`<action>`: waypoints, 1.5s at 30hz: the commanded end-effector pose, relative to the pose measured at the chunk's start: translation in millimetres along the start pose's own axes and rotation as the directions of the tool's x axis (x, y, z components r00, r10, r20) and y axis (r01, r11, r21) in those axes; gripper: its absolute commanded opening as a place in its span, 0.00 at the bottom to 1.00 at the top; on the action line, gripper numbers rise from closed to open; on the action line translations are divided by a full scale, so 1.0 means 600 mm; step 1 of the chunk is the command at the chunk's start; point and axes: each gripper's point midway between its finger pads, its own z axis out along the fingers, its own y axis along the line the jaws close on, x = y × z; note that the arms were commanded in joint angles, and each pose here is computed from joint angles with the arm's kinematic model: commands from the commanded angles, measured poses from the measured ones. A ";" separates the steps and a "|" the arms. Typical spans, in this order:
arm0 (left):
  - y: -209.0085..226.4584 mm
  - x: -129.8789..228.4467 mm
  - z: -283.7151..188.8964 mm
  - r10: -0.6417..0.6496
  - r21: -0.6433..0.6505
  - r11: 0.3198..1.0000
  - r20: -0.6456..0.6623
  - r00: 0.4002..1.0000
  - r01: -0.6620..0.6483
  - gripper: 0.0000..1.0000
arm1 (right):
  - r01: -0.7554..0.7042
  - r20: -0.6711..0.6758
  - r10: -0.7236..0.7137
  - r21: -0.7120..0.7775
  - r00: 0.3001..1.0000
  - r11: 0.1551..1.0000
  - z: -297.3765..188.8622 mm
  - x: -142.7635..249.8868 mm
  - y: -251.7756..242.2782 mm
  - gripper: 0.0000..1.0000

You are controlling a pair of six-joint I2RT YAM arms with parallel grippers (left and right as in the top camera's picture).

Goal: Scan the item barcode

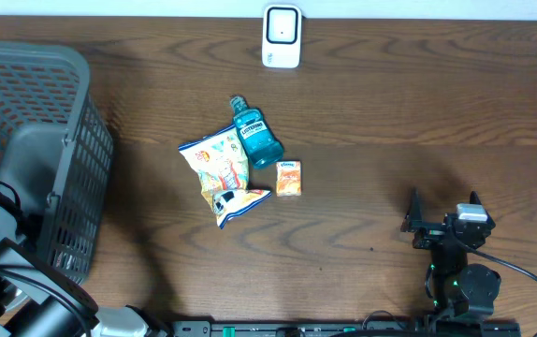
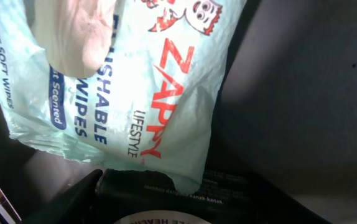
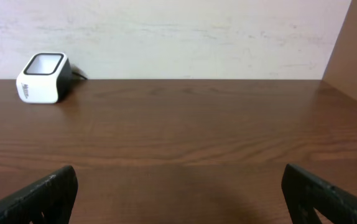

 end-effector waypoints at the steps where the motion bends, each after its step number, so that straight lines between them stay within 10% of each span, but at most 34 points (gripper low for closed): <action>1: 0.028 0.028 0.044 -0.013 -0.095 0.995 -0.080 0.997 0.005 0.63 | 0.007 -0.005 -0.007 0.002 1.000 1.000 0.000 0.003 -0.001 0.99; 16: -0.082 -0.067 -0.132 -0.032 0.275 0.962 0.110 0.993 0.001 0.62 | 0.007 -0.005 -0.007 0.002 1.000 1.000 0.000 0.003 -0.001 0.99; 21: -0.074 -0.074 -0.149 -0.034 0.266 0.964 0.160 0.987 -0.010 0.63 | 0.007 -0.005 -0.007 0.002 1.000 1.000 0.000 0.002 -0.001 0.99; 28: -0.071 -0.064 -0.143 -0.007 0.250 0.968 0.138 0.990 -0.028 0.94 | 0.007 -0.005 -0.007 0.002 1.000 1.000 0.000 0.003 -0.001 0.99; 45: -0.129 -0.057 -0.117 0.075 0.252 0.962 0.138 0.988 -0.108 0.99 | 0.008 -0.005 -0.008 0.002 1.000 1.000 0.000 0.003 -0.001 0.99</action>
